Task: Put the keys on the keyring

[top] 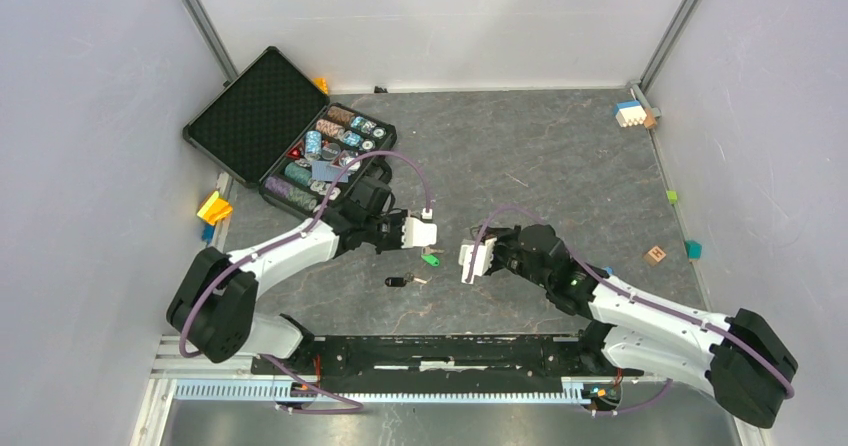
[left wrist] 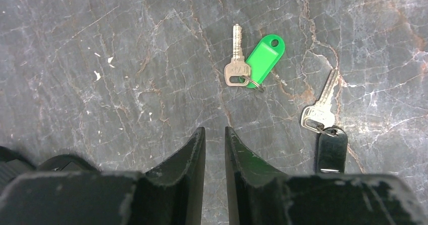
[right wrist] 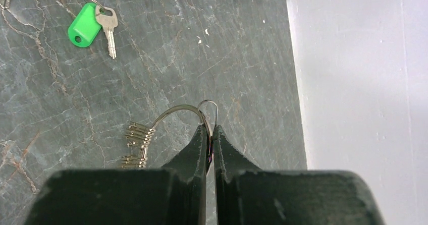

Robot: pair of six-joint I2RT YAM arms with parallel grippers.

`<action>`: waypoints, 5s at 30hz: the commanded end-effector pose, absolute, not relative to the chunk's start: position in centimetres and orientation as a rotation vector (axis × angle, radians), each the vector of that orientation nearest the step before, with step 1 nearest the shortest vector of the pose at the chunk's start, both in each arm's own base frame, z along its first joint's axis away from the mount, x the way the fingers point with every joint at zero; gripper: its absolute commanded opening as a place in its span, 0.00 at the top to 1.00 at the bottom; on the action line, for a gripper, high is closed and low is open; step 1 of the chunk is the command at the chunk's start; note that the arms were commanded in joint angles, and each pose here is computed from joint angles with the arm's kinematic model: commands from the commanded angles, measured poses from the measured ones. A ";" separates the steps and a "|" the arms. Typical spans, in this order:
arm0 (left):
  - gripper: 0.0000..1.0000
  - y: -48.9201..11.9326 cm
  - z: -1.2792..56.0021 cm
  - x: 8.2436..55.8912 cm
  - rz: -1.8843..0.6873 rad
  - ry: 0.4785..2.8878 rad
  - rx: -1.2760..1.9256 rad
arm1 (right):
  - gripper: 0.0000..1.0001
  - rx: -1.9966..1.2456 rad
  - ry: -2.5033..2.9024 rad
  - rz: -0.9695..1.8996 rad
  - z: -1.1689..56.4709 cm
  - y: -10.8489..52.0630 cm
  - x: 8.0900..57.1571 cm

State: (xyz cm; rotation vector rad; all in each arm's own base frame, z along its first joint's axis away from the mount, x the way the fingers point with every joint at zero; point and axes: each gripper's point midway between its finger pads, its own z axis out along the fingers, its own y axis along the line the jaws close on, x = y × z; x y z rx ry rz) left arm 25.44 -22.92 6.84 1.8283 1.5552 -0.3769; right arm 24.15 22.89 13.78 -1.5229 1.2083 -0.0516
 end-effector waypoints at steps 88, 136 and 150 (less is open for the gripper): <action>0.79 -23.1 11.5 24.9 -0.164 1.062 1.653 | 1.00 -1.384 1.196 -0.040 15.9 25.3 24.0; 0.47 -26.3 4.4 24.5 -0.398 2.215 1.459 | 1.00 -1.260 1.281 -0.016 17.4 22.3 26.4; 0.72 -27.1 3.6 24.8 -0.394 2.296 1.466 | 1.00 -1.270 1.281 -0.006 17.2 22.4 26.3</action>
